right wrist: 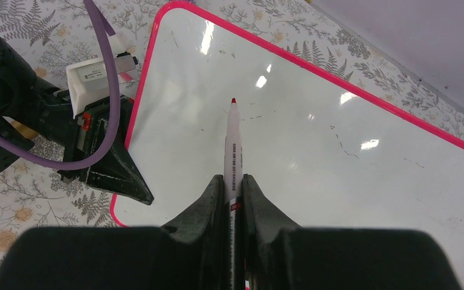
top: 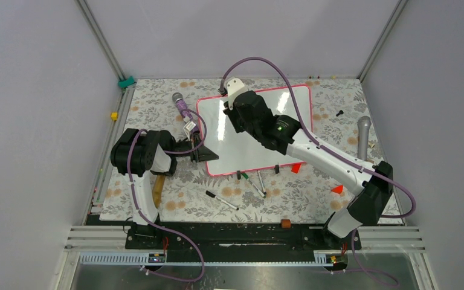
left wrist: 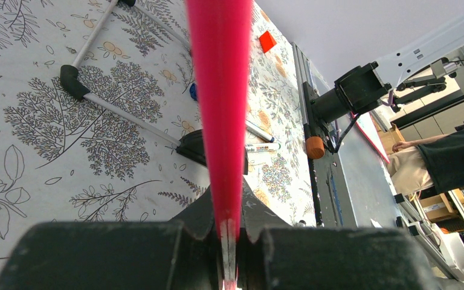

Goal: Write a sentence on the whiteboard

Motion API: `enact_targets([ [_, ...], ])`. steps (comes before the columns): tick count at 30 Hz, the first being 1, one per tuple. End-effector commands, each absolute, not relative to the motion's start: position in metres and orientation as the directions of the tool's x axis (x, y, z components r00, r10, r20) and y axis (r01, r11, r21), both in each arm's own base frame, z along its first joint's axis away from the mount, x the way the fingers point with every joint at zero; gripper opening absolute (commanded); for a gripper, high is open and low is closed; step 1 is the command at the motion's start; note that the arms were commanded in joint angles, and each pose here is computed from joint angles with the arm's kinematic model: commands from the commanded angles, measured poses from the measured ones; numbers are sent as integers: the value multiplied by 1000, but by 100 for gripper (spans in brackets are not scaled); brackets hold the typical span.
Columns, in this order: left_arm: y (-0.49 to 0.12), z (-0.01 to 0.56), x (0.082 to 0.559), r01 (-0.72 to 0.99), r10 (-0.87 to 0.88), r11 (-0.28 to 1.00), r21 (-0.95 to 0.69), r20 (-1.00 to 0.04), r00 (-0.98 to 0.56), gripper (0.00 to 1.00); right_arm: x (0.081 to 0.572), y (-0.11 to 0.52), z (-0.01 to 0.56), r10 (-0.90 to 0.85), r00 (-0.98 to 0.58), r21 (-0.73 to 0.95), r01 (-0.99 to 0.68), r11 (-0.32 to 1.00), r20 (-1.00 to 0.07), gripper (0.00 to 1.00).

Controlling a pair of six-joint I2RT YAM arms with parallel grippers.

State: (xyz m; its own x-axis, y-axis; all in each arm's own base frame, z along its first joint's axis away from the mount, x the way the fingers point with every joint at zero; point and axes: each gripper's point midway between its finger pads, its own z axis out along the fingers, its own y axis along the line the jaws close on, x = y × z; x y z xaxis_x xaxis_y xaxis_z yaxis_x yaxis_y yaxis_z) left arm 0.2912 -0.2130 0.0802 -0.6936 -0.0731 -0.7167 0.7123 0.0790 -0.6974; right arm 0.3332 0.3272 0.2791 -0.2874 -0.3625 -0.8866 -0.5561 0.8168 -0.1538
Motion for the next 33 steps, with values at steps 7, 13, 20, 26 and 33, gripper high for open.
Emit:
enact_targets([
  [7,-213,83,293,745,-78,82,-662,-749,-658,0,342,337,288,-329,-275,-131,-553,823,-903,0],
  [13,-213,83,292,747,-78,83,-660,-751,-655,0,344,347,283,-327,-285,-116,-568,815,-901,0],
  [20,-213,83,292,745,-77,83,-662,-749,-658,0,354,368,289,-312,-286,-92,-587,804,-906,0],
  [26,-213,83,292,746,-78,83,-661,-750,-657,0,358,379,290,-305,-290,-78,-597,798,-907,0],
  [33,-213,83,292,745,-78,84,-662,-750,-657,0,364,383,285,-315,-297,-84,-592,801,-901,0],
])
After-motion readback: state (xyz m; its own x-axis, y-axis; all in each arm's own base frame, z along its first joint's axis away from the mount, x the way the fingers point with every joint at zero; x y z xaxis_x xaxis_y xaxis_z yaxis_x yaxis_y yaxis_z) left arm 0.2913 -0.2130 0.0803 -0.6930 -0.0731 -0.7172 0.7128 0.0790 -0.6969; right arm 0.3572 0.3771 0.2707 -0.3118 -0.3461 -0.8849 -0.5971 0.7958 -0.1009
